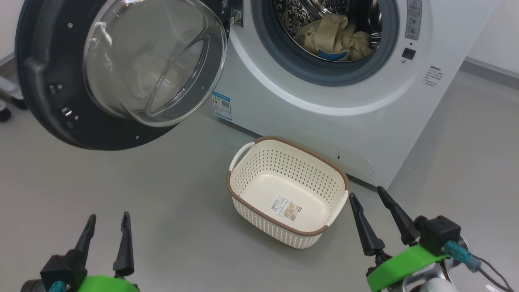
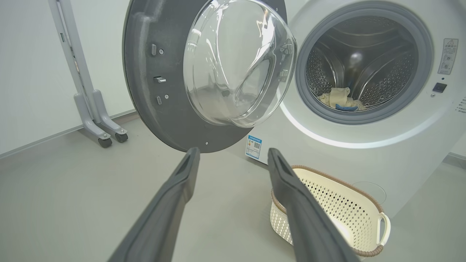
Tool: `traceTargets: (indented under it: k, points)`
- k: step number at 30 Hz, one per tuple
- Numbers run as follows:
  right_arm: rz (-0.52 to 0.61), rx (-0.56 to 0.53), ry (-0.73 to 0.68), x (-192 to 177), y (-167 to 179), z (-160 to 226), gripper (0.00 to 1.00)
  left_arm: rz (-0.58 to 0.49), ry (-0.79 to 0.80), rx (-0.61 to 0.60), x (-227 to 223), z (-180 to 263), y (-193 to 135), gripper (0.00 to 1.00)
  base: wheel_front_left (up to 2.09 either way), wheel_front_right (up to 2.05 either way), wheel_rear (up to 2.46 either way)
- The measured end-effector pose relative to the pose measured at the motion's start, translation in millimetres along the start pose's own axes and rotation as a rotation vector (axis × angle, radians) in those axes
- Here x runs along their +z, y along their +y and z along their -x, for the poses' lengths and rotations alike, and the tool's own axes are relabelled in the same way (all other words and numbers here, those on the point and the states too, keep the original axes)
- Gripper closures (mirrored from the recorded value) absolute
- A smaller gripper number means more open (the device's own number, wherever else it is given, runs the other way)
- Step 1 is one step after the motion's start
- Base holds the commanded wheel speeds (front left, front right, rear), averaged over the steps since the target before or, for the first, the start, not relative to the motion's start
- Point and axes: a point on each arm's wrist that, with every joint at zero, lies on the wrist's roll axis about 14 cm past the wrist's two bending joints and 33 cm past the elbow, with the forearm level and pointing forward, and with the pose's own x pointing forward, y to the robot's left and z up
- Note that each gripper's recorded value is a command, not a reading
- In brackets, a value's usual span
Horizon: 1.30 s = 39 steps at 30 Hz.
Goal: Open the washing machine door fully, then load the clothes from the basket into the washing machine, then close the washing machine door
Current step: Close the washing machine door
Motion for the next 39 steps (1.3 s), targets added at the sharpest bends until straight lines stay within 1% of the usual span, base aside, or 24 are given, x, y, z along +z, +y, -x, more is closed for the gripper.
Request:
traceTargets:
  k: [39]
  points:
    - [-0.002,-0.005,0.006,-2.0,-1.6,0.6,0.00,0.004,0.011,0.015,-3.7,4.0,3.2,0.00,0.00,0.00,0.00]
